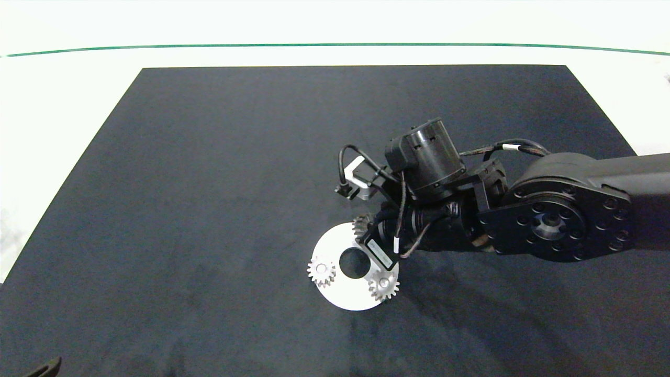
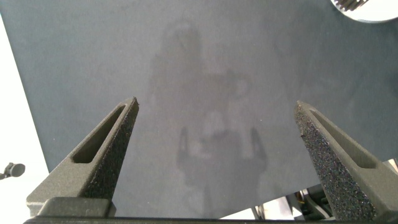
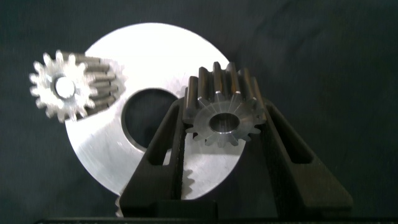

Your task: Install three planetary gears onto the carrier pins

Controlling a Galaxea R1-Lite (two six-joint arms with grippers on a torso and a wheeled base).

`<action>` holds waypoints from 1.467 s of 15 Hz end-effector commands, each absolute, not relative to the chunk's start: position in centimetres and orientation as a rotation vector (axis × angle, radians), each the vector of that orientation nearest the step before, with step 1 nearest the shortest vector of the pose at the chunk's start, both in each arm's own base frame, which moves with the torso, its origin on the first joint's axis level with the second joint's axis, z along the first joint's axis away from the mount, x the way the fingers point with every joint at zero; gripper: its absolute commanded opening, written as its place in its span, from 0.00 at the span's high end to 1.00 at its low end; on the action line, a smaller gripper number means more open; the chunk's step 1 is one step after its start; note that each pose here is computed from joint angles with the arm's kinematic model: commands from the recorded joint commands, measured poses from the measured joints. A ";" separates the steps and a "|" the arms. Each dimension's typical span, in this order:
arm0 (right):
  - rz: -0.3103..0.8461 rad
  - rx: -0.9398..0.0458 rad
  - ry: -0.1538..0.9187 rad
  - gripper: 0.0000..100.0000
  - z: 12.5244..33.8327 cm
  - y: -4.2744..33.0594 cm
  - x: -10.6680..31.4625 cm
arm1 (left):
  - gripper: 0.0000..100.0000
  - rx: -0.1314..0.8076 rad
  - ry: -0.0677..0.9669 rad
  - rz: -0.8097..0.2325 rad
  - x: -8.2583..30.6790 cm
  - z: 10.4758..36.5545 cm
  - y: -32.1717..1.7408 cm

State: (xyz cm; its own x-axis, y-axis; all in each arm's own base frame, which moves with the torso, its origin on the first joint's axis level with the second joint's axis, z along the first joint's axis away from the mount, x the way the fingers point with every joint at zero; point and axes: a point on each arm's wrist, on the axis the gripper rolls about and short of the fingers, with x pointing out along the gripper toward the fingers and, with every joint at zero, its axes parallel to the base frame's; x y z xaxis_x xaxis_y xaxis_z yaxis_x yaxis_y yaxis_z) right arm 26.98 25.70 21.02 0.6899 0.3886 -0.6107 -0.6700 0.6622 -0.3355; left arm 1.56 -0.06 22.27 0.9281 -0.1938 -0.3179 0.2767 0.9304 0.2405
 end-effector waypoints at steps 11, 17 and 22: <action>0.619 -0.584 0.516 0.78 21.1 26.2 27.6 | 0.00 0.291 0.298 -0.242 1.4 22.0 0.0; 0.600 -0.570 0.501 0.78 21.4 26.5 28.5 | 0.00 0.297 0.312 -0.243 1.5 21.5 0.0; 0.593 -0.567 0.488 0.78 21.7 26.6 28.8 | 0.00 0.298 0.313 -0.243 1.5 21.5 0.0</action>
